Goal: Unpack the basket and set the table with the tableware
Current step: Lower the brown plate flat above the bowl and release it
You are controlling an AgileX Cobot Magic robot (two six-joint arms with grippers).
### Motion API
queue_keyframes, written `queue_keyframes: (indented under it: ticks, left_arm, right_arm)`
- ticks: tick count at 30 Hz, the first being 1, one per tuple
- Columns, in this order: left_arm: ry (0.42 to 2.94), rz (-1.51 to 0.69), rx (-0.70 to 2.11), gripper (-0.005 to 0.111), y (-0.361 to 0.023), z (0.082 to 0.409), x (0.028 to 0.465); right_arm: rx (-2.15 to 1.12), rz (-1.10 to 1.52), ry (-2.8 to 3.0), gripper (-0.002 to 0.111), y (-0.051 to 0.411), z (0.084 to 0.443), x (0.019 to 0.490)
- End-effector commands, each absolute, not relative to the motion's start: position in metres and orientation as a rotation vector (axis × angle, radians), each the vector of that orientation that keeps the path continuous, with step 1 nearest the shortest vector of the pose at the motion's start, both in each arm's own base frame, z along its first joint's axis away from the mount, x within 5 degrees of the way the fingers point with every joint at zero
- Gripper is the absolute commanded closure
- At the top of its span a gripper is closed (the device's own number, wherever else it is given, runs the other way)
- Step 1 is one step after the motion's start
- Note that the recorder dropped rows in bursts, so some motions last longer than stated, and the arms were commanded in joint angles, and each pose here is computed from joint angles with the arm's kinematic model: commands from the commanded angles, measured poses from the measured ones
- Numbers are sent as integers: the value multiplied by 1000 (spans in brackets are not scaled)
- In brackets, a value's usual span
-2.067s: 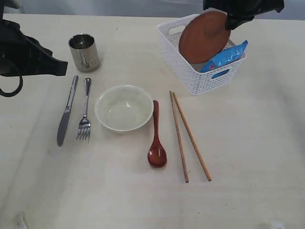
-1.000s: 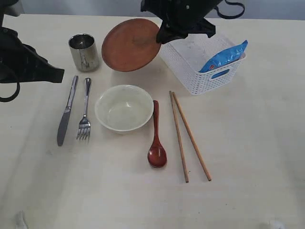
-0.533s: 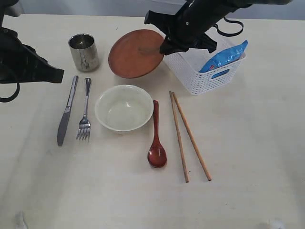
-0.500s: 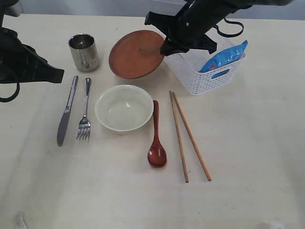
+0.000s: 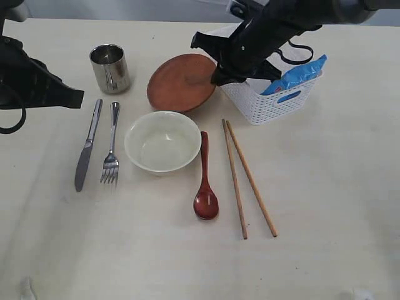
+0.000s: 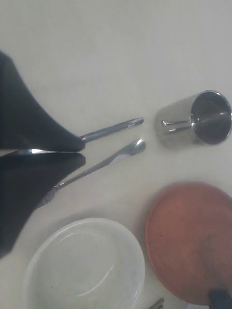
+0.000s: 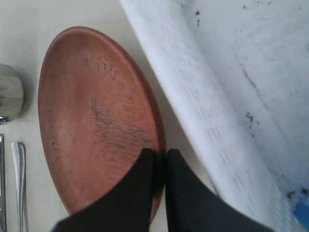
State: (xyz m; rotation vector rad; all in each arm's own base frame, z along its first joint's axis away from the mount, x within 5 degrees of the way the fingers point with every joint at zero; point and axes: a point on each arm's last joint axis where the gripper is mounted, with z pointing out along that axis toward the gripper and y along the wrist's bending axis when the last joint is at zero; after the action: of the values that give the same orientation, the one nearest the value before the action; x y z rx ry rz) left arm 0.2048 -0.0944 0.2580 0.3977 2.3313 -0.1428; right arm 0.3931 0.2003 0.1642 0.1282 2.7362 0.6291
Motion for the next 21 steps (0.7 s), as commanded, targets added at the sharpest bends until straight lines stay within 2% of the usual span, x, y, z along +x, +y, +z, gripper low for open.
queue_keyframes:
  ticks: [1,21]
  left_arm:
    - [2338,-148,376,106,-93,258,203]
    - [2334,-151,376,106,-93,258,203]
  right_arm:
    - [180,654,2700,109,201,164,397]
    - [289,555,2685,109,186,160,404]
